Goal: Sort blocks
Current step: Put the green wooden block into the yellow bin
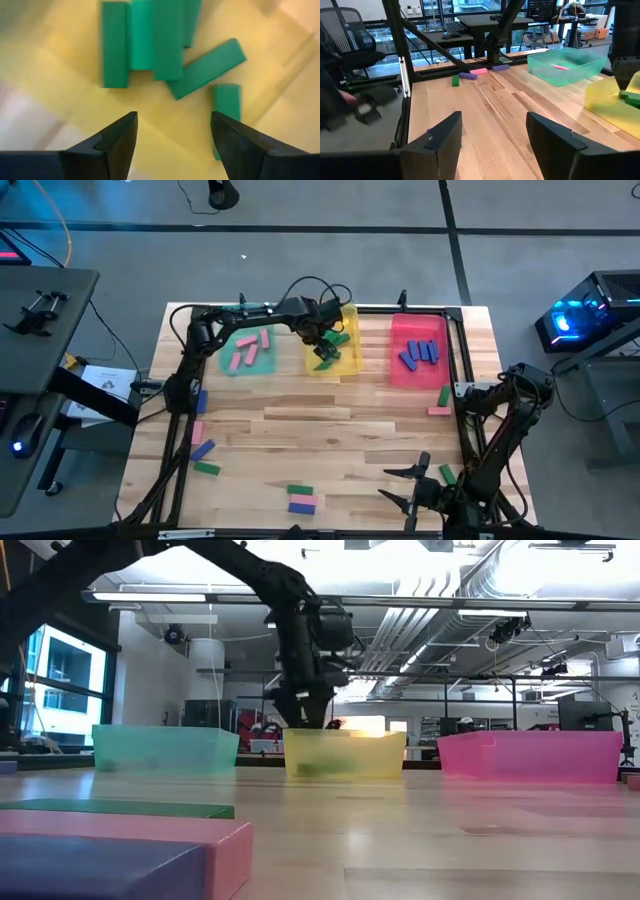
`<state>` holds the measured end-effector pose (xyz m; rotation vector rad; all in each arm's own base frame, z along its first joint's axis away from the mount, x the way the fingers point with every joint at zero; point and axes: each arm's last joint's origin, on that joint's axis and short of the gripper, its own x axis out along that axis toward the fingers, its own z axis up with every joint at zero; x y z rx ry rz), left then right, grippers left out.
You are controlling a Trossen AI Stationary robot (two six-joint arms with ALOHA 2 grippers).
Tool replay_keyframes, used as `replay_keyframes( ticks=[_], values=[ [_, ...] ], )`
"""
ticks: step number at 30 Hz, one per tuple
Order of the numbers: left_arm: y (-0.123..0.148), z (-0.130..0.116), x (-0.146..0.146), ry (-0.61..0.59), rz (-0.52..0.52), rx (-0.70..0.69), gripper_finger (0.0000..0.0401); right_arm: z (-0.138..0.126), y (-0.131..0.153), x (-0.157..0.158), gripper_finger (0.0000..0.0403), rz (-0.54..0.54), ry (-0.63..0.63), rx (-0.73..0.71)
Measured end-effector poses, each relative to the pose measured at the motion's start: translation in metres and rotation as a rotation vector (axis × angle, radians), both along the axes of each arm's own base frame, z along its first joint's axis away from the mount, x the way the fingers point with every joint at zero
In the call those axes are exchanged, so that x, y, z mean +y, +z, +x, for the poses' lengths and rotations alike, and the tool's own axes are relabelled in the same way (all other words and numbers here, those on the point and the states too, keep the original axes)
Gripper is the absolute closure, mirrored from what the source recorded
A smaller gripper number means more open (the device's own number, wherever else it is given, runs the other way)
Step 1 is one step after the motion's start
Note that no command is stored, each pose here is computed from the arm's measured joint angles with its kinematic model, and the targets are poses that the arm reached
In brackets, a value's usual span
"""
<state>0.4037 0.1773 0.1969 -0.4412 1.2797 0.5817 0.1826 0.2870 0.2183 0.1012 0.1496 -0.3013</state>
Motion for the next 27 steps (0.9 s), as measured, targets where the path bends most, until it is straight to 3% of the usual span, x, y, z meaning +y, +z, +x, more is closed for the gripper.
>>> replay_keyframes(
  ticks=[2,5,9,12,16,20,23,27],
  values=[
    [0.011,-0.001,-0.010,-0.003,0.058,0.026,0.0162,0.000,0.000,0.000,0.0197,-0.002,0.000,0.002],
    [0.036,0.000,-0.050,-0.067,0.227,0.077,0.0167,0.003,-0.002,-0.002,0.0197,-0.013,-0.007,0.010],
    [0.063,-0.006,-0.132,-0.166,0.413,0.097,0.0174,0.010,-0.010,-0.003,0.0197,-0.032,-0.020,0.030],
    [0.068,-0.027,-0.206,-0.226,0.462,0.061,0.0178,0.020,-0.020,-0.006,0.0197,-0.052,-0.033,0.060],
    [0.066,-0.077,-0.302,-0.257,0.379,-0.021,0.0179,0.037,-0.035,-0.013,0.0197,-0.084,-0.023,0.139],
    [0.060,-0.135,-0.380,-0.274,0.211,-0.028,0.0179,0.053,-0.046,-0.022,0.0197,-0.128,-0.026,0.206],
    [0.051,-0.177,-0.422,-0.311,0.063,0.070,0.0179,0.063,-0.049,-0.030,0.0197,-0.160,-0.052,0.225],
    [0.034,-0.223,-0.454,-0.383,-0.028,0.234,0.0179,0.075,-0.046,-0.039,0.0197,-0.192,-0.074,0.227]
  ],
)
